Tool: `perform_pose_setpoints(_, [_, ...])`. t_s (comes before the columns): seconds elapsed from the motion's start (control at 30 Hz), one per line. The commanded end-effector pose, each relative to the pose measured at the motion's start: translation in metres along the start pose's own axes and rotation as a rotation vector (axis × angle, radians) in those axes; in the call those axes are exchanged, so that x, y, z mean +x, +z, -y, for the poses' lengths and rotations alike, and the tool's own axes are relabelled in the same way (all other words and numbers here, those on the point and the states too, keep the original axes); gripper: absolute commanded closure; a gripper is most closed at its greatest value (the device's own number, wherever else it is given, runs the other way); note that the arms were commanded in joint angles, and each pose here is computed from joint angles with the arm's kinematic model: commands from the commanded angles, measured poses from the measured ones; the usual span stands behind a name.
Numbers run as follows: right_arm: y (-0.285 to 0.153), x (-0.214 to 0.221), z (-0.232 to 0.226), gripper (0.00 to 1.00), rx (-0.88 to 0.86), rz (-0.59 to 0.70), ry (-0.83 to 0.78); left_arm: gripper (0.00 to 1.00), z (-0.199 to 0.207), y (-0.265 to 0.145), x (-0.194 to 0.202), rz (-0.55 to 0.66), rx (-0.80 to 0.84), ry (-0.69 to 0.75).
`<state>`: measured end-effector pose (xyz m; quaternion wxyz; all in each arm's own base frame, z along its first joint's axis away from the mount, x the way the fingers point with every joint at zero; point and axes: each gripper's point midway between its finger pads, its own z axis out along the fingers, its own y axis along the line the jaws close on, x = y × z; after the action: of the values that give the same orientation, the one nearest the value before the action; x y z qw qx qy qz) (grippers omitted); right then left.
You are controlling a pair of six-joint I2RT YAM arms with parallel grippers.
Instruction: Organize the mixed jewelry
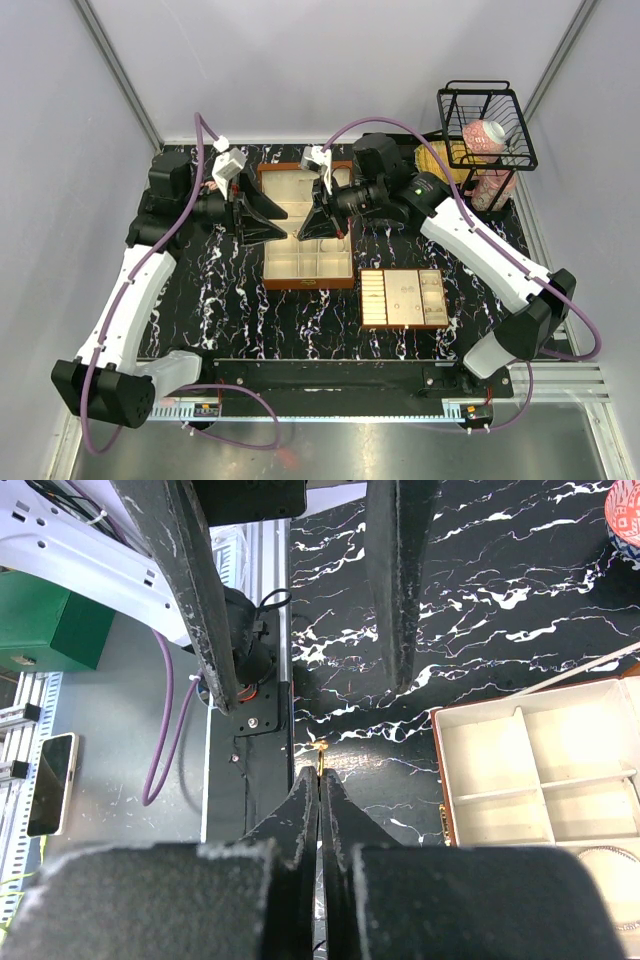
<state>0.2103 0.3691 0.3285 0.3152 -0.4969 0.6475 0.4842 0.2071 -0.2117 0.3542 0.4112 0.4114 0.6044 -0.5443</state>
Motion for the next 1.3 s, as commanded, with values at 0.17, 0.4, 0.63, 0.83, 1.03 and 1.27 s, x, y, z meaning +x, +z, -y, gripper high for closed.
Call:
perform_pose_setpoints(0.17, [0.0,-0.017,-0.009,1.0,-0.038,0.035,-0.034,0.45,0.004,0.007,-0.002,0.001,0.041,0.039])
perform_pose_setpoints(0.4, [0.001,-0.021,-0.009,1.0,-0.041,0.043,-0.036,0.49,0.003,0.012,0.004,-0.008,0.04,0.024])
perform_pose_setpoints(0.63, [0.0,-0.023,-0.009,1.0,-0.034,0.047,-0.037,0.5,0.001,0.014,0.007,-0.014,0.043,0.017])
perform_pose_setpoints(0.83, [-0.002,-0.024,-0.009,1.0,-0.028,0.051,-0.046,0.54,0.0,0.016,0.011,-0.02,0.04,0.003])
perform_pose_setpoints(1.03, [-0.003,-0.026,-0.01,1.0,-0.023,0.056,-0.053,0.56,0.001,0.017,0.012,-0.022,0.04,0.0])
perform_pose_setpoints(1.27, [-0.003,-0.025,-0.009,1.0,-0.012,0.053,-0.055,0.64,0.001,0.016,0.014,-0.024,0.039,0.001])
